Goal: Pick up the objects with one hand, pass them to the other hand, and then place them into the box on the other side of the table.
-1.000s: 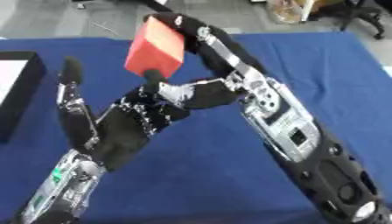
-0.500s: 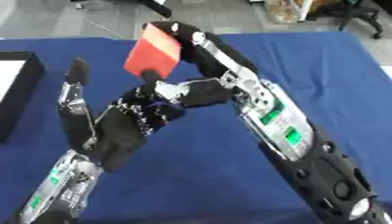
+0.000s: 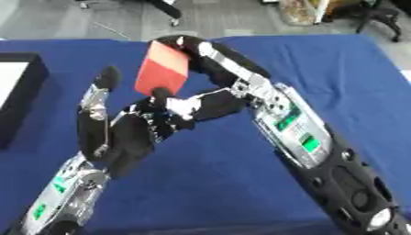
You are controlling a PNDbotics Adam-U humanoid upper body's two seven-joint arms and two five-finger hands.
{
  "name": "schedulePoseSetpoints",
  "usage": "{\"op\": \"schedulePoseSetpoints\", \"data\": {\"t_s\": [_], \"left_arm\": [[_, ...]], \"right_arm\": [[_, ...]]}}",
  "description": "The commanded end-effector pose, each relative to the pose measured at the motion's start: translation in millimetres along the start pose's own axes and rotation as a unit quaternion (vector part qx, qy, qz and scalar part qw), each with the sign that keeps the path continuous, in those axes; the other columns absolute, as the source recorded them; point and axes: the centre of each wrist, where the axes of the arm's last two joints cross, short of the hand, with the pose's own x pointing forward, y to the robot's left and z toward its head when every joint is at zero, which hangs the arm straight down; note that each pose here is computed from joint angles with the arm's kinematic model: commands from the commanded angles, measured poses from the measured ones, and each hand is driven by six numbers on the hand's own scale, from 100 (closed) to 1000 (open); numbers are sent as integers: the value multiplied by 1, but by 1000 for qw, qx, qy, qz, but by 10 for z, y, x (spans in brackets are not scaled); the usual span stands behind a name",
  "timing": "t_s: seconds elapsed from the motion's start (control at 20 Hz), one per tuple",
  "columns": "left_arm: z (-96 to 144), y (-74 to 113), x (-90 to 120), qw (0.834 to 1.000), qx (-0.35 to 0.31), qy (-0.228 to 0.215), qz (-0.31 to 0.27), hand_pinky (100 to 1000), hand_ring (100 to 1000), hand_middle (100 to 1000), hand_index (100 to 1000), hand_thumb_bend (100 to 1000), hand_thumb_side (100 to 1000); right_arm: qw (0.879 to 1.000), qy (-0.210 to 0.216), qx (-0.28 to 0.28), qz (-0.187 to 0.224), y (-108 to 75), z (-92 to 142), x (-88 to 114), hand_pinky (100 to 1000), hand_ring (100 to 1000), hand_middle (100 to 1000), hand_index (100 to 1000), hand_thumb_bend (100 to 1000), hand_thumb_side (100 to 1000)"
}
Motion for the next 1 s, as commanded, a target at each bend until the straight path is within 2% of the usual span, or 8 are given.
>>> {"op": "schedulePoseSetpoints", "data": {"t_s": [0.05,0.7,0.85,1.0], "left_arm": [[-116,-68,55,1000,-8,-1,-16,958,685,670,735,482,1000],[-208,-69,-94,999,22,23,0,952,680,665,731,476,1000],[-220,-76,-110,999,23,24,7,948,667,644,719,437,1000],[-224,-75,-127,999,24,23,18,939,640,606,699,355,1000]], "right_arm": [[999,-10,22,24,-25,-13,60,784,948,648,483,100,133],[993,-39,84,79,14,-37,118,789,945,657,479,100,139],[991,-39,90,87,24,-41,98,789,945,656,478,100,140],[991,-37,92,93,29,-42,73,789,945,657,478,100,140]]}}
